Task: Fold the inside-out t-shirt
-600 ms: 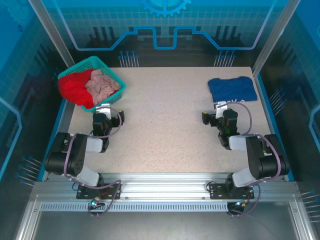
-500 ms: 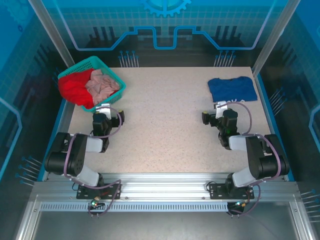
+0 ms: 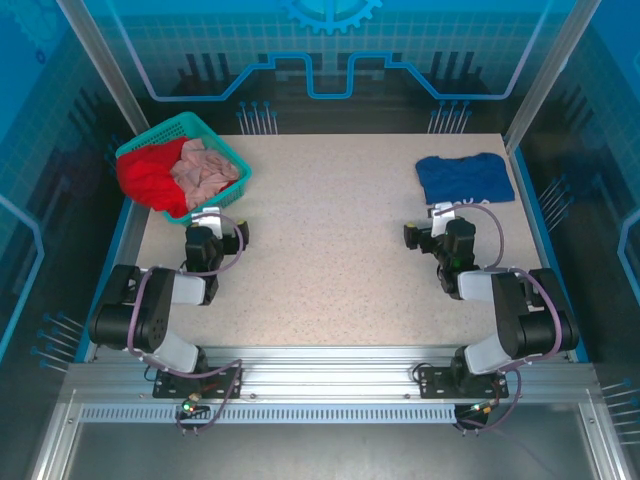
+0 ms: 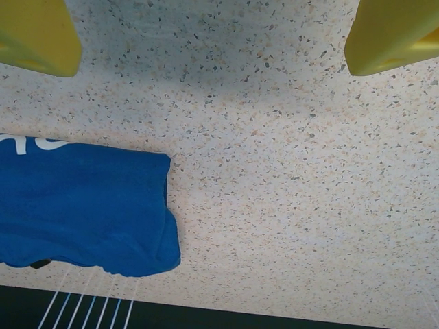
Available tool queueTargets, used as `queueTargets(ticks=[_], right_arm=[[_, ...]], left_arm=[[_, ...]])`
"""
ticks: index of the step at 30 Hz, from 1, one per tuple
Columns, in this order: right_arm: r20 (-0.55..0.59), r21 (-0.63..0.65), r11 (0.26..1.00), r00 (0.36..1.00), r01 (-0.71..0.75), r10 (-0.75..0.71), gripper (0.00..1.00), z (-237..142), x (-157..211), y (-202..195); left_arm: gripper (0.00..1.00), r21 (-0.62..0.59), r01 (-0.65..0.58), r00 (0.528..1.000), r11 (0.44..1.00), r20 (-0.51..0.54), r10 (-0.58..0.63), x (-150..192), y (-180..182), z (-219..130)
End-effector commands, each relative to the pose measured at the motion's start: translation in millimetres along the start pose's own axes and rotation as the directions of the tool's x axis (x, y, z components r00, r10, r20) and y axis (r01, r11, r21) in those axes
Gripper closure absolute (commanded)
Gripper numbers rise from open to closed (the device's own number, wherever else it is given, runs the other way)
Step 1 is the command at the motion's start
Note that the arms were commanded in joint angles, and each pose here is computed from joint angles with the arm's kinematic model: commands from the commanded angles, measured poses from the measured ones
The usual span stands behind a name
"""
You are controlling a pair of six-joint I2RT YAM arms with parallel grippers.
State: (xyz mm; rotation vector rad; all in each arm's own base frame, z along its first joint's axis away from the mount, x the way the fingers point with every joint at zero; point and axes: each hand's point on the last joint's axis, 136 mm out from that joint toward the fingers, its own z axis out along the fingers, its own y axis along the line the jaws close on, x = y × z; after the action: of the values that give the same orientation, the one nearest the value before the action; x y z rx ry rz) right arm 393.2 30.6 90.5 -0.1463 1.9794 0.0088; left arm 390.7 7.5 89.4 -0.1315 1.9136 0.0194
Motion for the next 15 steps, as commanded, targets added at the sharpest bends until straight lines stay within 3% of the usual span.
queueTargets(ticks=[1,5,7,11,15], right_arm=[[0.012,-0.001,1.000,1.000,-0.005,0.005,0.00,2,-5,-3],[-0.009,0.078,0.997,1.000,-0.022,0.023,0.00,-3,-13,-15],[-0.045,0.112,0.992,0.997,-0.055,0.061,0.00,-13,-28,-24],[0.049,0.138,0.972,0.982,-0.189,0.184,0.00,-43,-61,-34],[0.130,0.115,0.938,0.942,-0.326,0.311,0.00,-71,-87,-32]], left_arm=[[0.01,0.007,0.022,1.000,1.000,0.022,-0.022,-8,1,3],[0.01,-0.083,0.075,0.994,0.994,0.085,-0.068,-16,18,-10],[0.01,-0.055,0.059,0.992,0.997,0.111,-0.053,-23,13,-18],[0.01,-0.047,0.048,0.995,0.998,0.091,-0.044,-51,7,-32],[0.01,0.038,0.225,0.972,0.974,0.060,-0.227,-78,-7,-48]])
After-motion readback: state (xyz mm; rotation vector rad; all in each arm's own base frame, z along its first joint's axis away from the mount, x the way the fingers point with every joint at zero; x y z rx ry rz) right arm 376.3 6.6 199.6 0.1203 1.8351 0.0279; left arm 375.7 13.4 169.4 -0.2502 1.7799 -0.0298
